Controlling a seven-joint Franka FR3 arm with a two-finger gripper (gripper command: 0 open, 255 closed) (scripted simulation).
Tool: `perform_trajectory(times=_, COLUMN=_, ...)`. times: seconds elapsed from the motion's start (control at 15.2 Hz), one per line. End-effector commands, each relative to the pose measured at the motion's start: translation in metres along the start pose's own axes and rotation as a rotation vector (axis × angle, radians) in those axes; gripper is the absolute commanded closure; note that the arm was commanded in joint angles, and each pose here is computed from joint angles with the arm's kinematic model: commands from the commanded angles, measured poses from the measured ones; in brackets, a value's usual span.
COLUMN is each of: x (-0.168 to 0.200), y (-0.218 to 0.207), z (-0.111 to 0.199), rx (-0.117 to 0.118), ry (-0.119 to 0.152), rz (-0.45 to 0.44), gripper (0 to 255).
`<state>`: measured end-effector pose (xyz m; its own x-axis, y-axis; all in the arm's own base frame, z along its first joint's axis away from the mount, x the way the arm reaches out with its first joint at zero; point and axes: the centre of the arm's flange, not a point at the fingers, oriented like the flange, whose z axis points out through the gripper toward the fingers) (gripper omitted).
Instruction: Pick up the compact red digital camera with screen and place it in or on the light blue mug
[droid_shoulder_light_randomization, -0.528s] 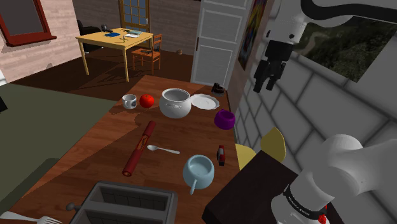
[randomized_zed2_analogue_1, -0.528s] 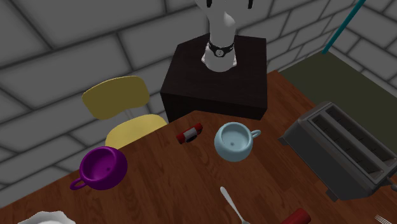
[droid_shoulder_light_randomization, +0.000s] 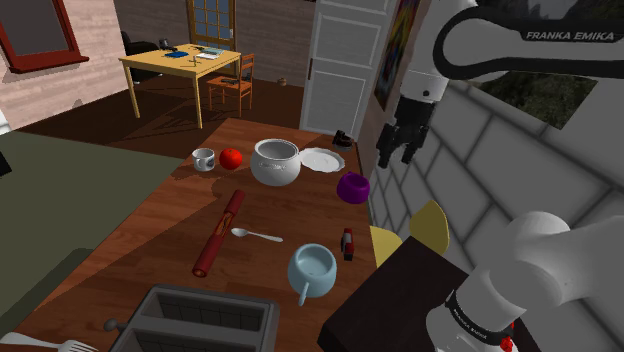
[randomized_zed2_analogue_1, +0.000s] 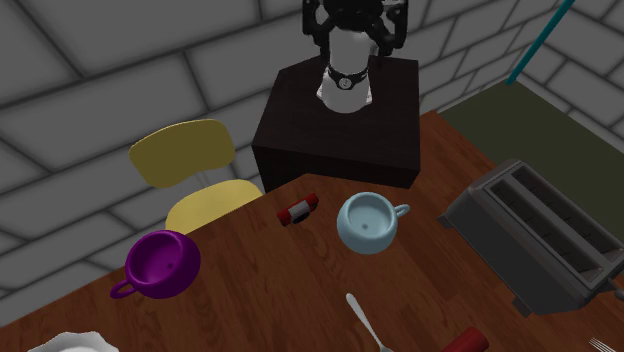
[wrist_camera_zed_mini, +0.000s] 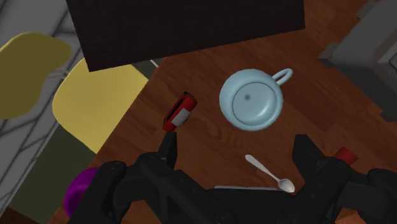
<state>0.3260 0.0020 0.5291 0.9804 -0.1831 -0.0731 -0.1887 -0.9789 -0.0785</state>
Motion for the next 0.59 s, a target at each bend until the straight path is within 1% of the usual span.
perform_trajectory(times=0.0, x=0.012, y=0.003, z=0.026, rx=-0.007, ry=0.002, rz=0.038, gripper=0)
perform_trajectory(times=0.53, x=0.051, y=0.013, z=0.123, rx=-0.036, ry=0.004, rz=0.183, gripper=0)
